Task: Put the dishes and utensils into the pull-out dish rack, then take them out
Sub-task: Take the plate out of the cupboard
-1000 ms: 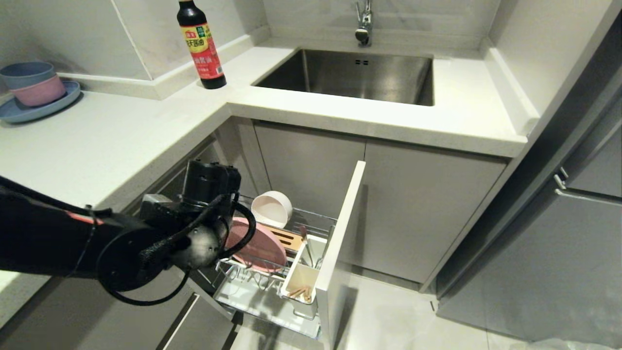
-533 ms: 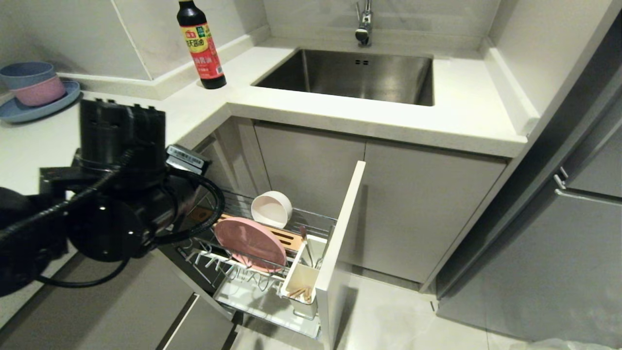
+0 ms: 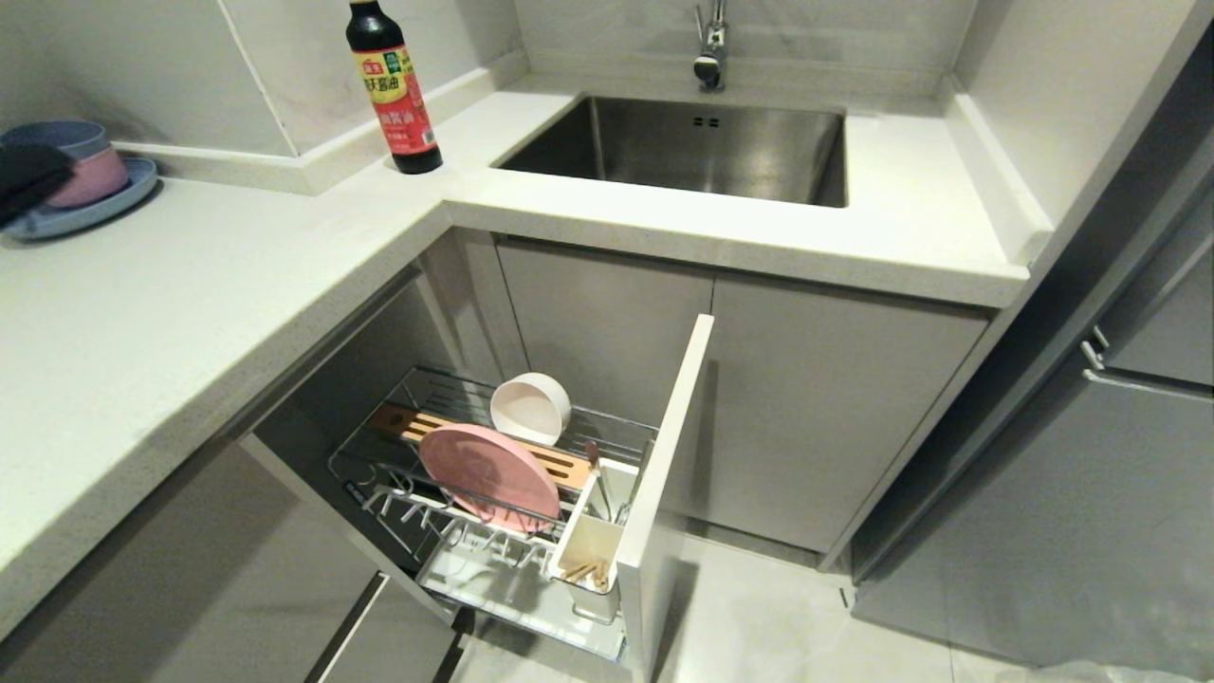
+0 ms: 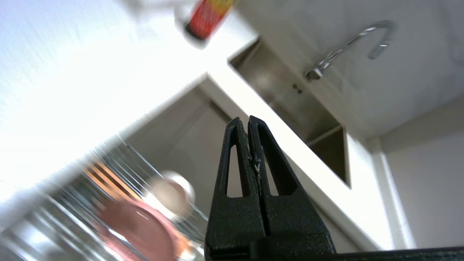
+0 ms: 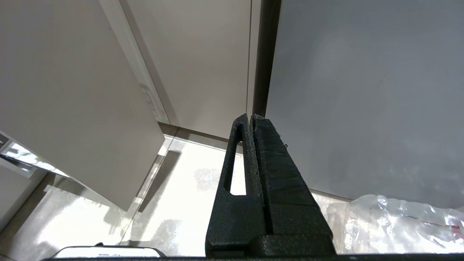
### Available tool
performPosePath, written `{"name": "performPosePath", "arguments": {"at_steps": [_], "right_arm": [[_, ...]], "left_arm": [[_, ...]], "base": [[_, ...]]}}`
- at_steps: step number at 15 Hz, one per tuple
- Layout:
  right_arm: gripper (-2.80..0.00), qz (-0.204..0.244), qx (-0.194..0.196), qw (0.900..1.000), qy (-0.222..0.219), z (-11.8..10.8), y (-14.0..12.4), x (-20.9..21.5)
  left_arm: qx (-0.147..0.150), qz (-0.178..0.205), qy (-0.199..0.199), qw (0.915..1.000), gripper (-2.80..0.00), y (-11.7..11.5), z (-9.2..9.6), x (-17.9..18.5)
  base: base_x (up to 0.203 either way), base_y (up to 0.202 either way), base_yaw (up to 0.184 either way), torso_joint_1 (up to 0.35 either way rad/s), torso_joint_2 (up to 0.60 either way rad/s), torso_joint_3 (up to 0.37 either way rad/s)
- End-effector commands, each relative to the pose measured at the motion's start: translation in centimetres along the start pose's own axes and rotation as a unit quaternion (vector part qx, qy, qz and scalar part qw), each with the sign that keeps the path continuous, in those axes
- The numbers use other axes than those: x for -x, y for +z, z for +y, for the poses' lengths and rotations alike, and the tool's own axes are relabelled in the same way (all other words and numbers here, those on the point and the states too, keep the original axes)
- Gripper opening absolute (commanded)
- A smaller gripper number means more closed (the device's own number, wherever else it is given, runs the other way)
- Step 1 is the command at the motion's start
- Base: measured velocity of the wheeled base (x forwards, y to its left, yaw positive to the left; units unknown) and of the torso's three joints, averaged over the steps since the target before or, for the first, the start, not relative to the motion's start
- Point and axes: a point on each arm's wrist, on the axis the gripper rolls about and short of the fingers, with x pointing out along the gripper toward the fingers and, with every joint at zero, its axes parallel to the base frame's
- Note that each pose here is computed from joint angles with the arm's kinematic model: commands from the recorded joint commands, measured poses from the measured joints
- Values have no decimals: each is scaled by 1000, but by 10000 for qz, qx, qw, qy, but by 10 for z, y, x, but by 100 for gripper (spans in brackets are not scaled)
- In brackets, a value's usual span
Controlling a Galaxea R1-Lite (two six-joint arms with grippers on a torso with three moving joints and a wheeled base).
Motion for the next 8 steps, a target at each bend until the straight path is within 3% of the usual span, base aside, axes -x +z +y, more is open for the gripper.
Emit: {"name": "performPosePath", "arguments": {"at_steps": [1,4,6,8], "right_arm": [[-280,-4,-1,10000,0,0,0,0],[-280,-3,-1,10000,7,0,0,0],[-280,3,-1,10000,2,0,0,0],[-280,1,-1,10000,8,0,0,0]], "left_arm": [[-354,-614,-489,9963,-280,38,21,57],[-1199,-398,-1100,9859,-280,40,53,130],[-1695,-12,-1407,9754,-280,19,75,175],[-2049,333,-1097,9720,-280,-4,84,189]], "base": [[0,0,0,0,0,0],[0,0,0,0,0,0],[0,0,0,0,0,0],[0,0,0,0,0,0]]}}
